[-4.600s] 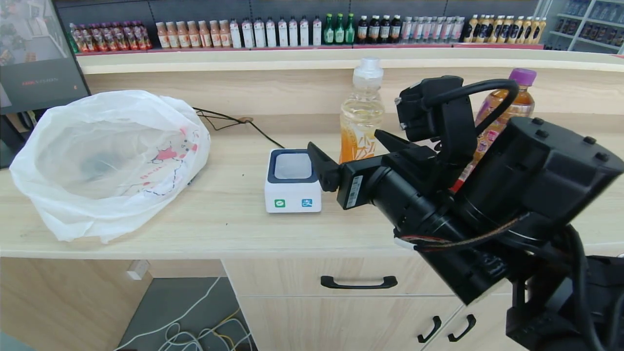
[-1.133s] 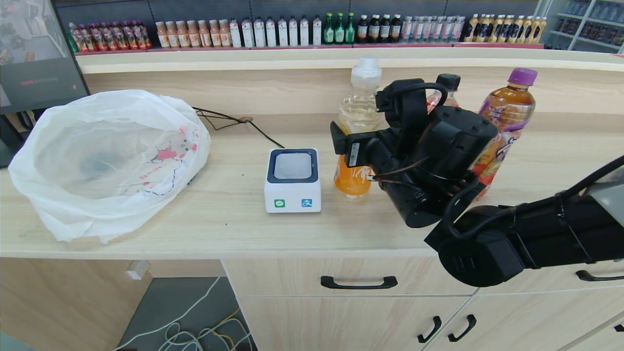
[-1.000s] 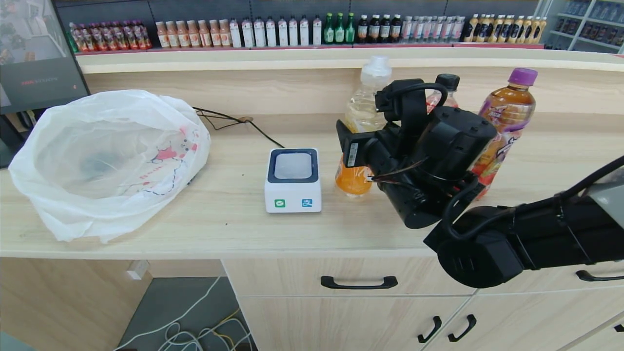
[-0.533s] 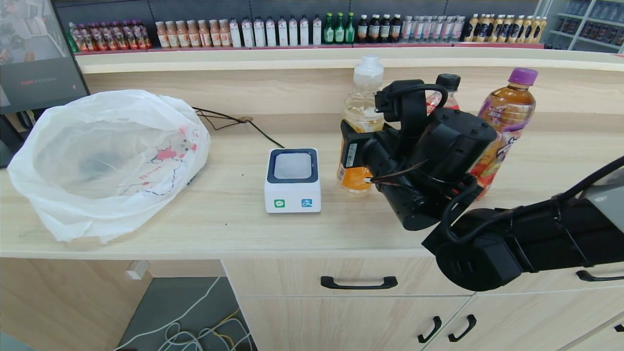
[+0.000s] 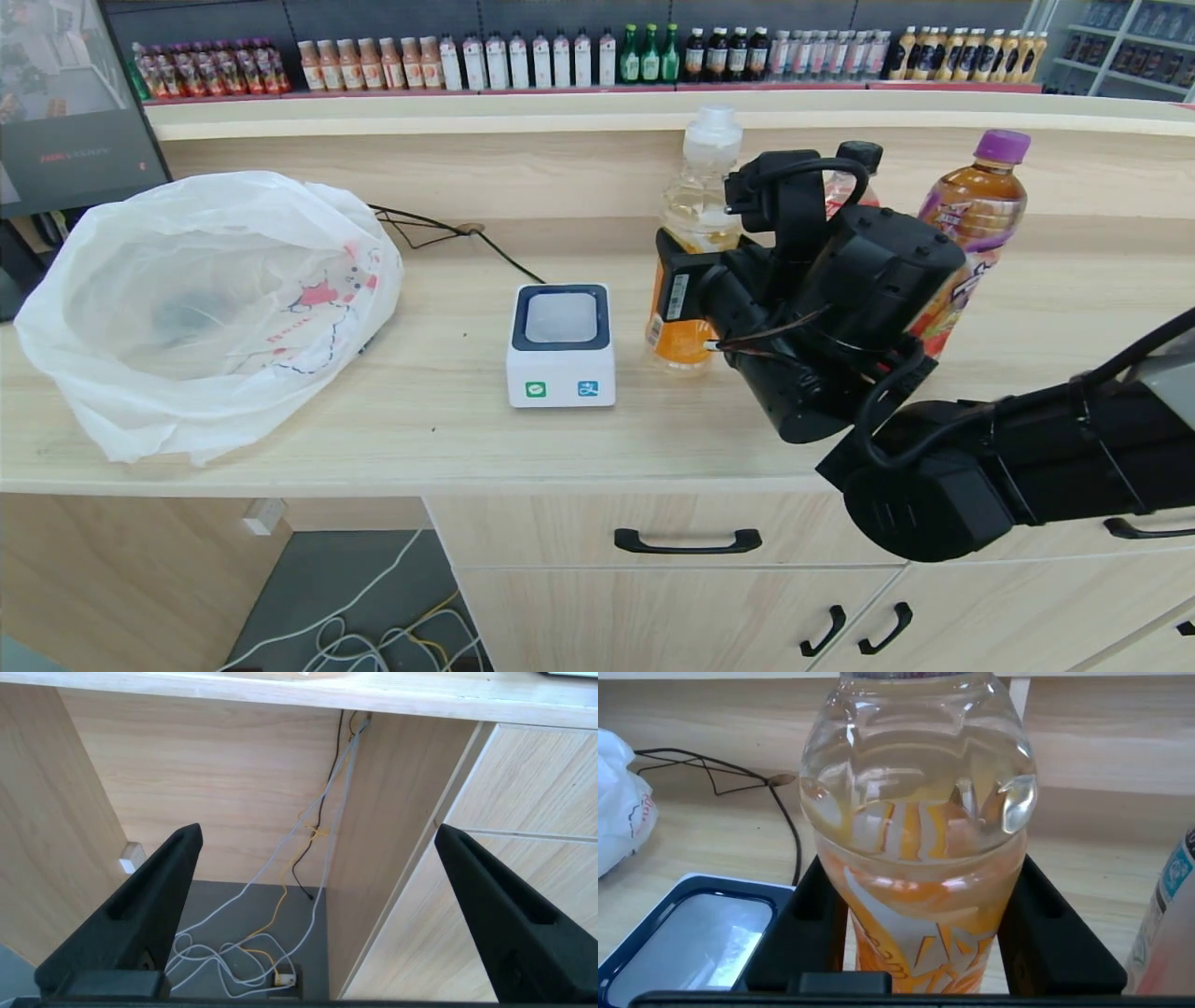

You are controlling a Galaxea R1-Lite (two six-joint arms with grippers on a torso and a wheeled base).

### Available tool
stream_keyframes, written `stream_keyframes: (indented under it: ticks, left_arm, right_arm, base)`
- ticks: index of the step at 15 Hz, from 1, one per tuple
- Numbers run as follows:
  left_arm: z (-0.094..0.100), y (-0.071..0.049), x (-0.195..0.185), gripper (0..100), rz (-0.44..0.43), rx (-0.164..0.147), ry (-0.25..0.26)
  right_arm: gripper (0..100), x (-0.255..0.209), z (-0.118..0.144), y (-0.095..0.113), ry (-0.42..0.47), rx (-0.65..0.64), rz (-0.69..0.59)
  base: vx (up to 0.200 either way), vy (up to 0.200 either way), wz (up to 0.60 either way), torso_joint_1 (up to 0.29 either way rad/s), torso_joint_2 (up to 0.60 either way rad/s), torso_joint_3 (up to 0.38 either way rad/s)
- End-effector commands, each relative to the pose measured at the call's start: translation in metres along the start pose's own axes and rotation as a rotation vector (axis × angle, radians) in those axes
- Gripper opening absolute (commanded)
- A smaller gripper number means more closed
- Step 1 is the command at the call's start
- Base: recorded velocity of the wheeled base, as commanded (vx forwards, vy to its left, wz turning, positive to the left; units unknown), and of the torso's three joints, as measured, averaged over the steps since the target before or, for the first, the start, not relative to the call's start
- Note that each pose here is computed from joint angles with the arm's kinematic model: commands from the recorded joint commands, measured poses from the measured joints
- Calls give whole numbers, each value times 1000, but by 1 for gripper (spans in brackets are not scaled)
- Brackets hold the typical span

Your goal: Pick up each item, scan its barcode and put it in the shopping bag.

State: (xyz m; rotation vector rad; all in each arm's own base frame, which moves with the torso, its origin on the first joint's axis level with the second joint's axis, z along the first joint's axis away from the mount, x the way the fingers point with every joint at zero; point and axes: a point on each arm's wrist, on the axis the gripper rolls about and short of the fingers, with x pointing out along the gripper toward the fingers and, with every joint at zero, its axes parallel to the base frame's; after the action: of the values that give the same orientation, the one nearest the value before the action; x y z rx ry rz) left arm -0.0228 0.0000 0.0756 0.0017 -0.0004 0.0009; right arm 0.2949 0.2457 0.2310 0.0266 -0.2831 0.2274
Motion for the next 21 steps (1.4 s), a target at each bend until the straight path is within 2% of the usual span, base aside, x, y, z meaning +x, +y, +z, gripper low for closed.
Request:
stream_keyframes:
  ticks: [1,8,15,21]
  left_arm:
    - [0,0,0,100,1,0,-1]
    - [0,0,0,100,1,0,-1]
    - [0,0,0,100,1,0,-1]
    - [0,0,0,100,-1,0,-1]
  right_arm:
    - [0,-3,6,3,-16,11,10]
    - [0,-16,29,-4,-52,34,19]
    - [0,-67,74,-38,-102,94,52]
    - [0,-103,77,-57,-83,126,115]
  base:
    - [0,0,0,0,0,0]
    - [0,0,0,0,0,0]
    - [0,0,0,0,0,0]
    - [0,0,0,0,0,0]
